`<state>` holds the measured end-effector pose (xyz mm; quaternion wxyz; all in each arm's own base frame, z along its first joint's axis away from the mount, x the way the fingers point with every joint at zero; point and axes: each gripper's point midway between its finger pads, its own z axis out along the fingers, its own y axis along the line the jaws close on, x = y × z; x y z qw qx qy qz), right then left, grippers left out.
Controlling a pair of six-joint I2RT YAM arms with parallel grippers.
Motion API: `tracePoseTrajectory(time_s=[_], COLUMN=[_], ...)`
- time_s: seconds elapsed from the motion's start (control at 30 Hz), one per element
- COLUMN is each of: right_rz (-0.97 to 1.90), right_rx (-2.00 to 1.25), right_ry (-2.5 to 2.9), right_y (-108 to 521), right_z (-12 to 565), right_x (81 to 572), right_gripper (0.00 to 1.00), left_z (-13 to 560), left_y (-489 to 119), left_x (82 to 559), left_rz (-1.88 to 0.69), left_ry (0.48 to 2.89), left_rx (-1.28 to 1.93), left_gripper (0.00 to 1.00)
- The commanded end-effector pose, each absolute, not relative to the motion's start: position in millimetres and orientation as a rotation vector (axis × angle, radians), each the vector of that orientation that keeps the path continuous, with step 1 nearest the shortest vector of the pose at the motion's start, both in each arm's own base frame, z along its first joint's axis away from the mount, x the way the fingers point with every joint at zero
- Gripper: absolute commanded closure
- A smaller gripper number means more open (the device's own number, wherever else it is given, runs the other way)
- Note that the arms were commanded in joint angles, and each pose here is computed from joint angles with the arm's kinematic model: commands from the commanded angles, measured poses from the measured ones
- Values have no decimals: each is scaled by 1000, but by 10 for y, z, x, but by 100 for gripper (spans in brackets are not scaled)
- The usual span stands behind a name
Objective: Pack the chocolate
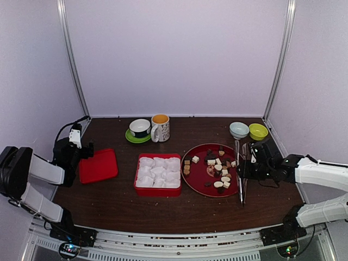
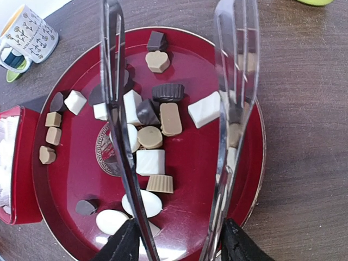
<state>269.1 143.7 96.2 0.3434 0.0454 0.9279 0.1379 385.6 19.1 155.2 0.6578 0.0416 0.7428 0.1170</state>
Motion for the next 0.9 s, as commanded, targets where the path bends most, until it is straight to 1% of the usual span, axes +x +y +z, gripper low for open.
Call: tracePoseTrajectory(time_s=[0.0,0.33,0.53,0.7,0.87], right_rz=[344,307,186,124,124], right_rx=[141,141,139,121,130], right_ry=[2384,2416,2436,2431,2363], right_y=[1417,1476,1437,1435,1452], right_z=[924,617,511,489,586], right_x=[2749,2839,2879,2849,2808], right_gripper=[50,50,49,35,22], left_z=[1662,1663,1669,1666,1665], left_y=[195,195,195,195,195], left_x=[3860,3859,3860,3859,3859], left_rz=[257,258,257,257,257], left_ry=[1630,1630,1628,1629,1629], left_rx=[88,87,87,87,87], left_gripper=[2,2,2,2,2])
